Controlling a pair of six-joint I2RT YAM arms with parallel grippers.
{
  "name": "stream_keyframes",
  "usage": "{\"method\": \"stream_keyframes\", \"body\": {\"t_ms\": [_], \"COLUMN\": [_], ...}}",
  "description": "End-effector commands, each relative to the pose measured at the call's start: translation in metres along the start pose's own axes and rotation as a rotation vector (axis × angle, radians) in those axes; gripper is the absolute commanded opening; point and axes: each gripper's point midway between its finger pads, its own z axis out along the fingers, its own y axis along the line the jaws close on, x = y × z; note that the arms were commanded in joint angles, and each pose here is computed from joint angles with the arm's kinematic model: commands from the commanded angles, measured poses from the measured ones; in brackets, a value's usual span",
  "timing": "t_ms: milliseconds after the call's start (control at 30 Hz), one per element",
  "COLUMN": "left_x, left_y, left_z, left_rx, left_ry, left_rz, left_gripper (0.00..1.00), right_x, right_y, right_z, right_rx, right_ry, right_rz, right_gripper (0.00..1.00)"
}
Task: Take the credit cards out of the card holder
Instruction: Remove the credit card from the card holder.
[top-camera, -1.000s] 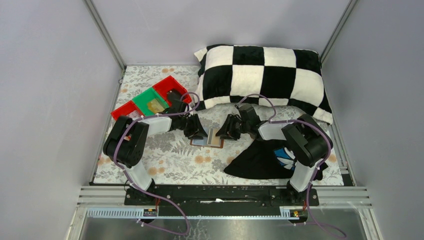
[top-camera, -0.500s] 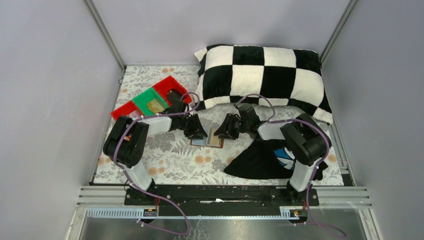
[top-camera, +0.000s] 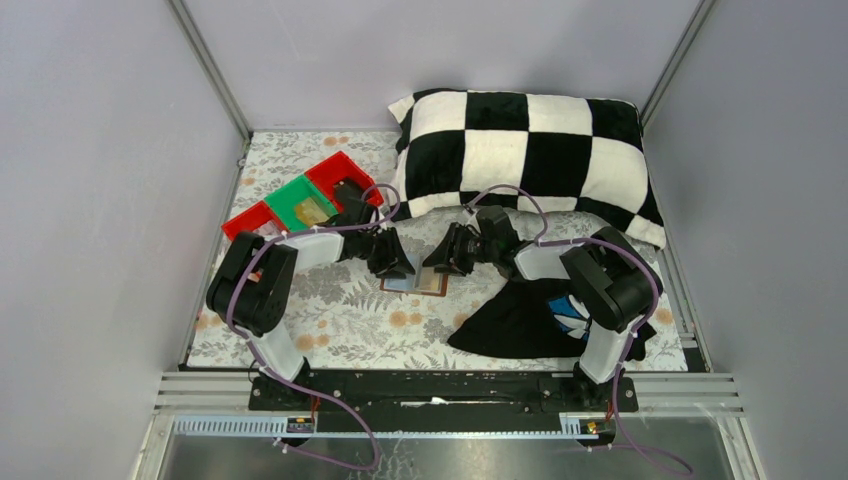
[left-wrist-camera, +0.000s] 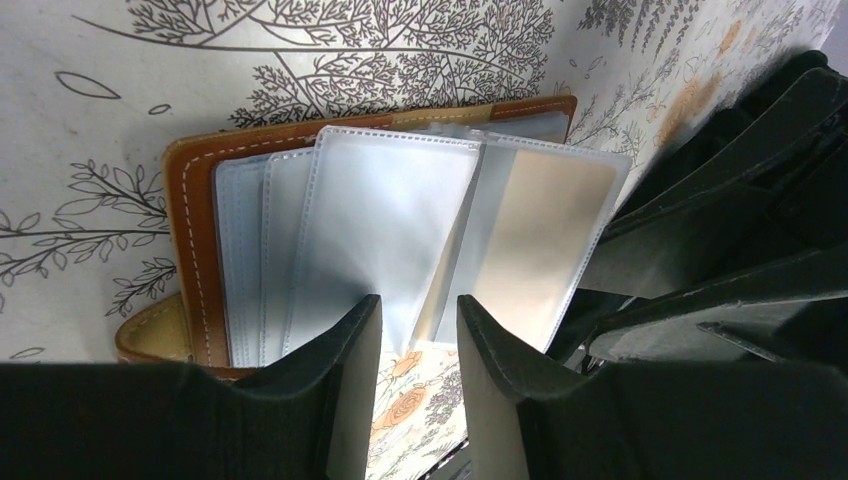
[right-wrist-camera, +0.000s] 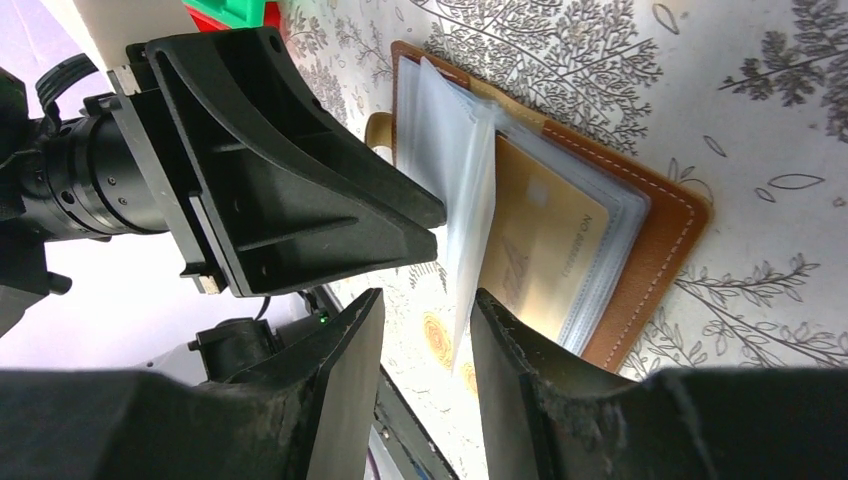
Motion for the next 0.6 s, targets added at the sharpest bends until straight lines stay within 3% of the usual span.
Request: {"method": "stream_keyframes", "body": {"t_ms": [0,567], "left_x": [-0.018,-0.056], "left_y": [-0.014,-0.001], "left_z": [-0.018,-0.084], "left_rx": [-0.023,-0.043], "left_ry": [-0.073,-0.212], "left_rz": [0.065,0.019], "left_gripper": [0.39,0.39], "right_x": [-0.004,-0.002], "right_y": [0.027,0.049], "right_z": [0.004,0.024], "right_rx": [-0.076,-0.110], "right_ry": [0.001,0.039], "right_rz": [-0.046,-0.085], "right_gripper": [0.45,0.45]}}
